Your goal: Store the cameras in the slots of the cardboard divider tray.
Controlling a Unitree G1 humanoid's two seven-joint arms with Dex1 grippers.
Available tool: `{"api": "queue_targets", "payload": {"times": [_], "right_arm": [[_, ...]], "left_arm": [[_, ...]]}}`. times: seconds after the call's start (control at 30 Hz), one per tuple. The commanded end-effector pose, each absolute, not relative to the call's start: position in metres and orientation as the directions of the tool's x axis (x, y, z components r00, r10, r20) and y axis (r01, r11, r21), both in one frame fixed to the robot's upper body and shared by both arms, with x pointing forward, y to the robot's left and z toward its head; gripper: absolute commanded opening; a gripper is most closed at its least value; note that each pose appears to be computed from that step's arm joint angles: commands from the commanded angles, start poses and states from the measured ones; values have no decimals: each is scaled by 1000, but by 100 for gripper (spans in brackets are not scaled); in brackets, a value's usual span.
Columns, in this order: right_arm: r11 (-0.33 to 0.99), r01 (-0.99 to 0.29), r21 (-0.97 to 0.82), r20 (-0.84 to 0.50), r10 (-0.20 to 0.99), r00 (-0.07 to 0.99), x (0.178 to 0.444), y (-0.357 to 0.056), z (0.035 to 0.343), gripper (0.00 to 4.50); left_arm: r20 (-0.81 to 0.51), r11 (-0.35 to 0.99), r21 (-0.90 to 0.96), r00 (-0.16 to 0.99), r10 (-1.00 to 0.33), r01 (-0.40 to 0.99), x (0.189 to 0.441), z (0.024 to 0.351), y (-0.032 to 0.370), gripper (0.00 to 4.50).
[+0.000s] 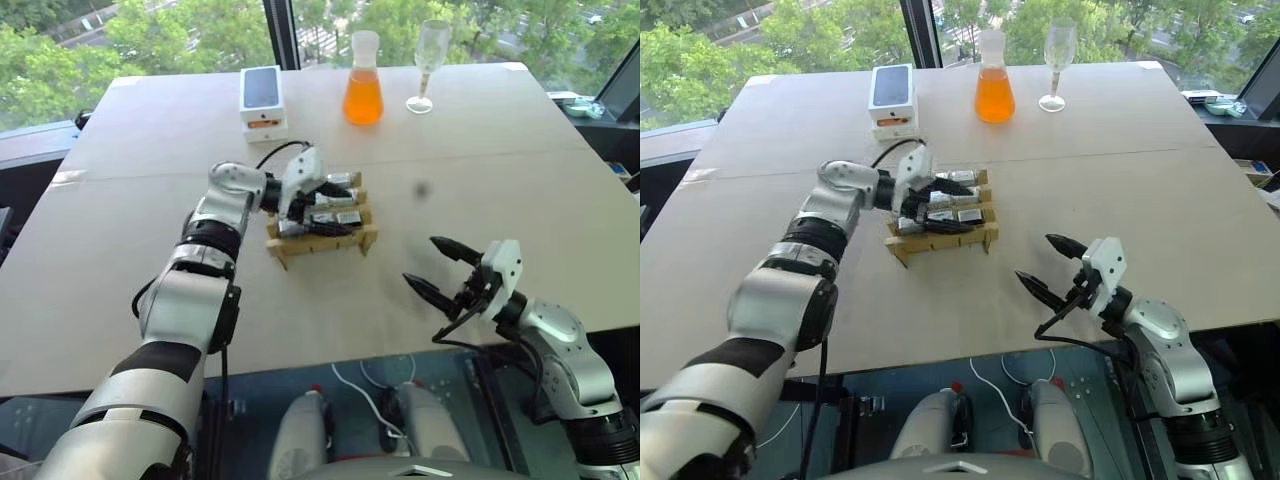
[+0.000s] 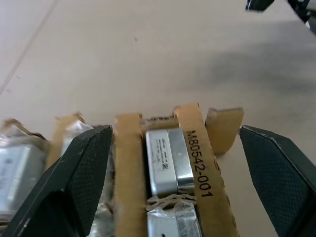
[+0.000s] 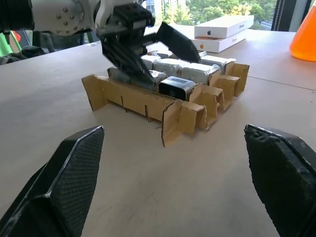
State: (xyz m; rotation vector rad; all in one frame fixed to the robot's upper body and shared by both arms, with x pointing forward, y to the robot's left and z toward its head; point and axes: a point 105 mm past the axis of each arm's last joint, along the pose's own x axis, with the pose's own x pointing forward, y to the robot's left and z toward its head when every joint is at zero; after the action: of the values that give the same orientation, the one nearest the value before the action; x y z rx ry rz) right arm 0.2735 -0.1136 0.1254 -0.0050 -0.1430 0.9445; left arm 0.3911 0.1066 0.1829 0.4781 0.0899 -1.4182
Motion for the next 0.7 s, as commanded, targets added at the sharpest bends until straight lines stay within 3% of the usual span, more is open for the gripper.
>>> {"api": "queue_targets", "payload": {"times": [0.03, 0.23, 0.43, 0.7], "right_arm": [[580, -810, -88, 136, 812, 567, 274, -117, 131, 450], [590, -803, -85, 109, 807, 581, 274, -128, 121, 450], [626, -773, -100, 68, 779, 623, 277, -158, 112, 450], [654, -748, -112, 22, 755, 656, 284, -184, 97, 450]], "left_arm": [[-173, 83, 346, 150, -973, 935, 372, 231, 116, 422], [-27, 328, 343, 358, -933, 880, 333, 237, 147, 422], [-69, 628, 311, 676, -734, 713, 289, 183, 184, 422], [-93, 773, 150, 787, -609, 616, 250, 120, 182, 422]]}}
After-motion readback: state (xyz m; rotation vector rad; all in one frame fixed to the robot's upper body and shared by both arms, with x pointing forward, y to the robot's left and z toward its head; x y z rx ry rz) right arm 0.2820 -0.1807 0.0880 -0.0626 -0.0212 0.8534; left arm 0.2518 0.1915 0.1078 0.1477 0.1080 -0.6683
